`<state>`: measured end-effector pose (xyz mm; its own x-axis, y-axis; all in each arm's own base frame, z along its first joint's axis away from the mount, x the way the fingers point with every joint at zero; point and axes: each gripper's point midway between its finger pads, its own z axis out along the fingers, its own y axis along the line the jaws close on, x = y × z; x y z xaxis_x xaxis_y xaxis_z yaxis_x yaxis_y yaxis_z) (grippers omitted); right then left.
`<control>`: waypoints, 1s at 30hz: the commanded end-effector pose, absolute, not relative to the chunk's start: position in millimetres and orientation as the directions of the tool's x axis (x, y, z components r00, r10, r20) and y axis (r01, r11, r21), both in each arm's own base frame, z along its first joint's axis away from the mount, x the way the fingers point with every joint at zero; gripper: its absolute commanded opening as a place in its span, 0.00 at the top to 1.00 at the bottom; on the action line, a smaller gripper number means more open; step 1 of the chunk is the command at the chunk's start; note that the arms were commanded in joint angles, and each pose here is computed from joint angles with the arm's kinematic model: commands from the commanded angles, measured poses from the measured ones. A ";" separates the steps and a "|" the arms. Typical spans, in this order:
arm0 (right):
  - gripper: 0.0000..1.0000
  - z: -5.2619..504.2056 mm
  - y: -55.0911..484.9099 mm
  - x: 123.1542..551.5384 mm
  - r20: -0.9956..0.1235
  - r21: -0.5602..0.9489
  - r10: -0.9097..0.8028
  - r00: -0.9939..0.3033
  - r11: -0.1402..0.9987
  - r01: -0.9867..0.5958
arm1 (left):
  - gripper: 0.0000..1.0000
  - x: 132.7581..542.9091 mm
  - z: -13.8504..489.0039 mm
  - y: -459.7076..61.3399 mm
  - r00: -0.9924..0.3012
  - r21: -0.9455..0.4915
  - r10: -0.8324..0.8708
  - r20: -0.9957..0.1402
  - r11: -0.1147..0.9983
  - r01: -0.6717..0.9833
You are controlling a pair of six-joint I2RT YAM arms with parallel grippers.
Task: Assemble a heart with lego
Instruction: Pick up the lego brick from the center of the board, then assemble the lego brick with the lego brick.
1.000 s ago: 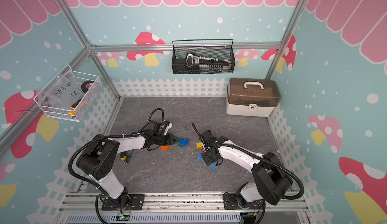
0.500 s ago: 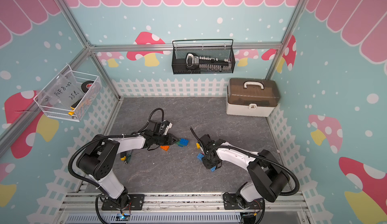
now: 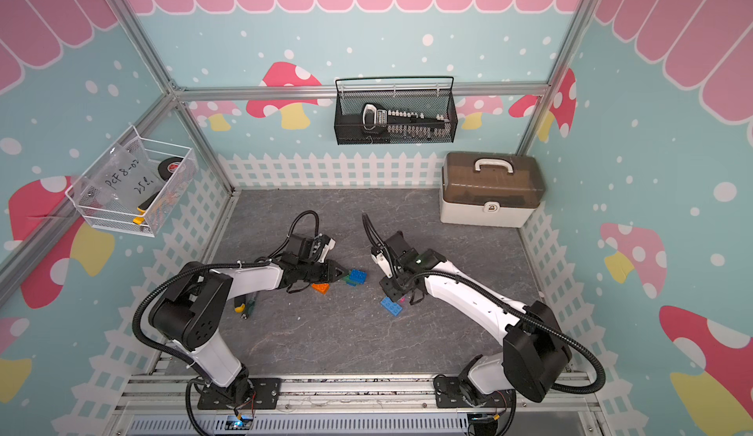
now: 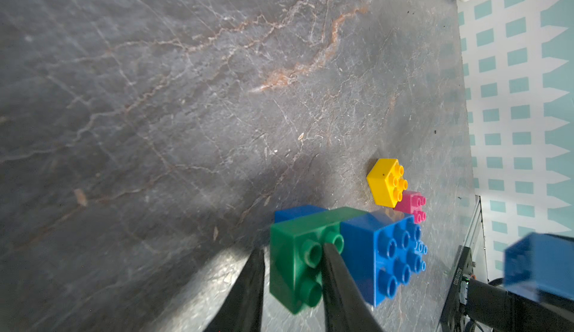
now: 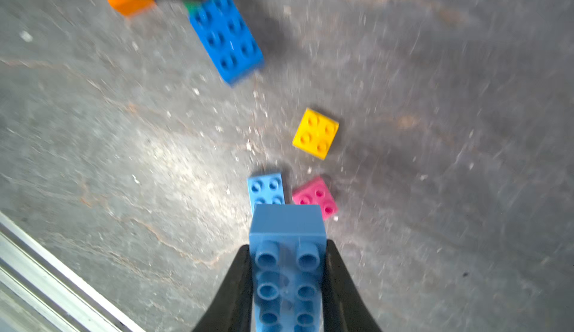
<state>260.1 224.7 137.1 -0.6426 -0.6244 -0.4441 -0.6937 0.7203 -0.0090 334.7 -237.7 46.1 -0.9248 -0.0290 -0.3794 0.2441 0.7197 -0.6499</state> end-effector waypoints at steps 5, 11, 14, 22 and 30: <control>0.80 140.7 277.5 291.1 -0.469 -0.041 -0.793 -0.387 0.458 -0.888 | 0.71 330.6 42.0 -234.9 -0.926 -0.618 0.003 -0.377 0.744 0.254; 0.80 123.8 301.4 305.9 -0.435 -0.011 -0.839 -0.328 0.370 -0.929 | 0.74 331.4 40.1 -235.6 -0.927 -0.615 0.012 -0.375 0.745 0.259; 0.80 115.4 307.2 307.8 -0.419 0.009 -0.852 -0.314 0.342 -0.940 | 0.74 331.5 40.0 -236.2 -0.927 -0.616 0.015 -0.375 0.743 0.261; 0.80 107.1 314.9 305.7 -0.398 0.046 -0.864 -0.309 0.318 -0.947 | 0.75 331.2 39.7 -236.5 -0.927 -0.617 0.017 -0.374 0.741 0.263; 0.80 86.5 315.4 307.8 -0.345 0.055 -0.882 -0.319 0.321 -0.946 | 0.75 331.3 39.7 -236.4 -0.926 -0.616 0.018 -0.376 0.742 0.265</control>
